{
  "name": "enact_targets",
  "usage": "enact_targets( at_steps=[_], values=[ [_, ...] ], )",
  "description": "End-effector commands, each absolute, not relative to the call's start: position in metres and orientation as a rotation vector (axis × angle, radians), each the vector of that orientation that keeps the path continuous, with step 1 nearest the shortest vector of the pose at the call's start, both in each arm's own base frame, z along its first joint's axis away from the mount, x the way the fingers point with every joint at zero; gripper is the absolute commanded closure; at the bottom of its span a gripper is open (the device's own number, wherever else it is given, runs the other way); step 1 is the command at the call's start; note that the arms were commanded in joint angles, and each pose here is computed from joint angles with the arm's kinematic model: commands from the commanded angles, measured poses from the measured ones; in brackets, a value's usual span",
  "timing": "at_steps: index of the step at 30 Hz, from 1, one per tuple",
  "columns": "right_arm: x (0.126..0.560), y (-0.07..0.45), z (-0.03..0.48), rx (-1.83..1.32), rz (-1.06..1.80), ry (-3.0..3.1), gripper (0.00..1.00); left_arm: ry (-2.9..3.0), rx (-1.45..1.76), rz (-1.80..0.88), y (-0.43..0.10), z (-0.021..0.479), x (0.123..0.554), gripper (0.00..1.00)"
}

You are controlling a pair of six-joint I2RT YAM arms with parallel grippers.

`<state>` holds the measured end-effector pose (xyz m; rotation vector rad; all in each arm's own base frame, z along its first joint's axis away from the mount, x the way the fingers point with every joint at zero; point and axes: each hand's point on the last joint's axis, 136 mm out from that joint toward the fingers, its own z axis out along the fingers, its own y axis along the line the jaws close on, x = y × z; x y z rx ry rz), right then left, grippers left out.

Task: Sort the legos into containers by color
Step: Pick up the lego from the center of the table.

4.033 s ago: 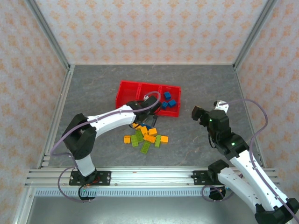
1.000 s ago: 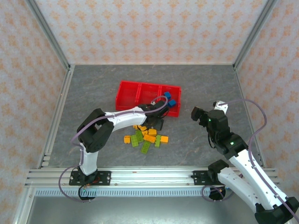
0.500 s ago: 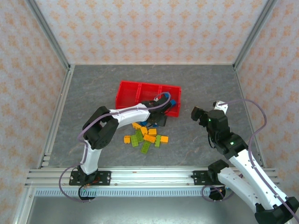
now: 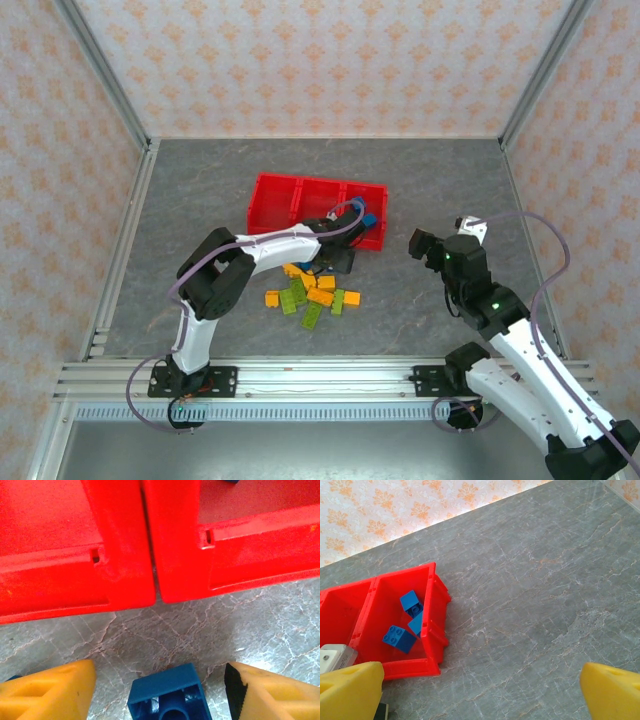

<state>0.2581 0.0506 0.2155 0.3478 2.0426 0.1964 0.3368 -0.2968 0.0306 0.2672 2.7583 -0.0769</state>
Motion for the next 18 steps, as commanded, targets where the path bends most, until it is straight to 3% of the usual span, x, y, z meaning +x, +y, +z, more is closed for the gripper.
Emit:
enact_targets(
  at_steps=[1,6,18],
  values=[
    [0.259,0.048,0.214,0.366,0.186,2.034,0.0,2.766,0.228,-0.037,-0.284,0.033,0.333,0.33],
    [0.259,0.048,0.214,0.369,0.186,2.033,0.0,2.787,0.248,-0.078,-0.291,0.027,0.332,0.42],
    [0.259,0.048,0.213,0.365,0.185,2.036,0.0,2.803,0.259,-0.08,-0.294,0.02,0.332,0.47]
  ],
)
